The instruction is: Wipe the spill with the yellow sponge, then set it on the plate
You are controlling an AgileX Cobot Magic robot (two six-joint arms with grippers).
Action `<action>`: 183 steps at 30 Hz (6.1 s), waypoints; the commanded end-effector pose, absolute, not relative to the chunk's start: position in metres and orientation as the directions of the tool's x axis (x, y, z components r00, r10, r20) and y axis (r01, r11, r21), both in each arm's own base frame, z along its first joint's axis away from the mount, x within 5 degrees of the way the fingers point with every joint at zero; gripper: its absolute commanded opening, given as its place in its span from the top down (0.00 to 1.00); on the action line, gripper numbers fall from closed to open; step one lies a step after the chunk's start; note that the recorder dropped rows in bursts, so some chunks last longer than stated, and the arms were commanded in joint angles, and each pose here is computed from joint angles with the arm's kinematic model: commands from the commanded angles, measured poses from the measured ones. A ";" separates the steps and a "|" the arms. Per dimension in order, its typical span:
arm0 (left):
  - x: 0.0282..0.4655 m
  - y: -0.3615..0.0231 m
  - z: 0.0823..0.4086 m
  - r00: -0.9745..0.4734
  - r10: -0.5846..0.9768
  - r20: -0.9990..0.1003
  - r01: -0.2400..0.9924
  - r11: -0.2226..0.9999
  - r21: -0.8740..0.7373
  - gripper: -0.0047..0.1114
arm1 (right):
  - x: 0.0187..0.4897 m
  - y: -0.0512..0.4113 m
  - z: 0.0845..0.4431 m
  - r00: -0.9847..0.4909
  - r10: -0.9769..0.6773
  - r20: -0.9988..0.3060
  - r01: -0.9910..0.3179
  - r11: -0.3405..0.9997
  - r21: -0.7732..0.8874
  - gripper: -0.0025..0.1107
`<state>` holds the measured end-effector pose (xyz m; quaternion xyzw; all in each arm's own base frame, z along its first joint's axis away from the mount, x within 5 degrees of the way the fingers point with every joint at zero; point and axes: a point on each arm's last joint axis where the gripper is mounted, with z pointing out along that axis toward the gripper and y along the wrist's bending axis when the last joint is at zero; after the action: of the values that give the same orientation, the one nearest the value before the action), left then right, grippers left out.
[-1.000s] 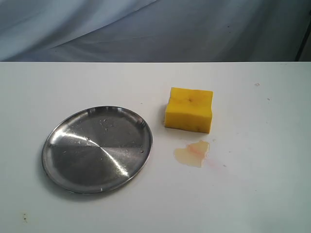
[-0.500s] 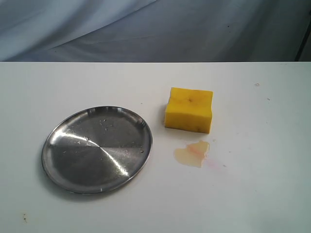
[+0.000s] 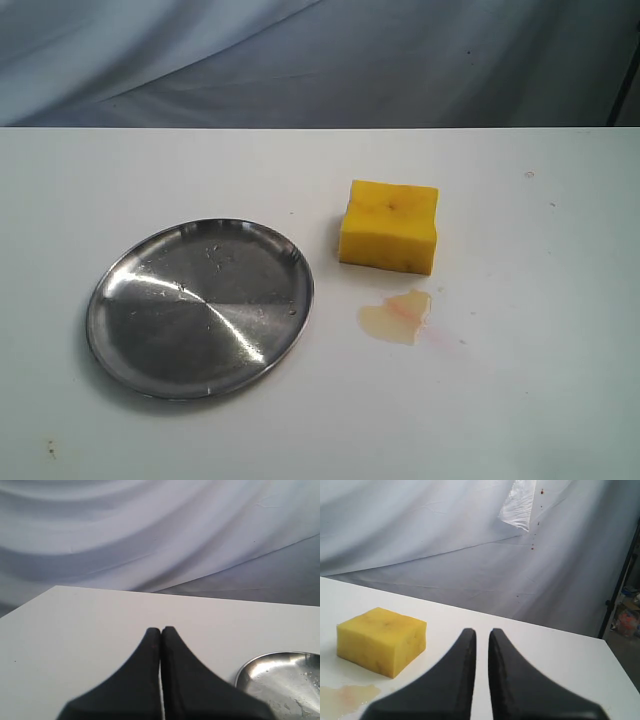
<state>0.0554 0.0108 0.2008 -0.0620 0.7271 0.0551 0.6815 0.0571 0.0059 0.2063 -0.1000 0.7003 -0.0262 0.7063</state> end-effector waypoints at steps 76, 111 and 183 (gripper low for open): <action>0.055 0.010 0.200 -0.060 -0.016 -0.998 -0.159 0.987 -0.007 0.96 | 0.339 0.110 0.253 -0.763 0.045 -0.644 -0.166 0.950 0.263 0.57; 0.055 0.010 0.200 -0.060 -0.018 -0.998 -0.159 0.987 -0.008 0.96 | 0.422 0.135 0.148 -0.924 0.115 -0.365 0.022 0.968 0.248 0.42; 0.055 0.010 0.200 -0.060 -0.018 -0.998 -0.159 0.987 -0.009 0.96 | 0.277 0.157 0.145 -0.934 -0.188 -0.305 -0.253 0.949 0.189 0.98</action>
<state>0.0554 0.0108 0.2008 -0.0620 0.7271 0.0551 0.6815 0.2742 0.1597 0.1475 -0.1186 0.9778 0.1117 0.1318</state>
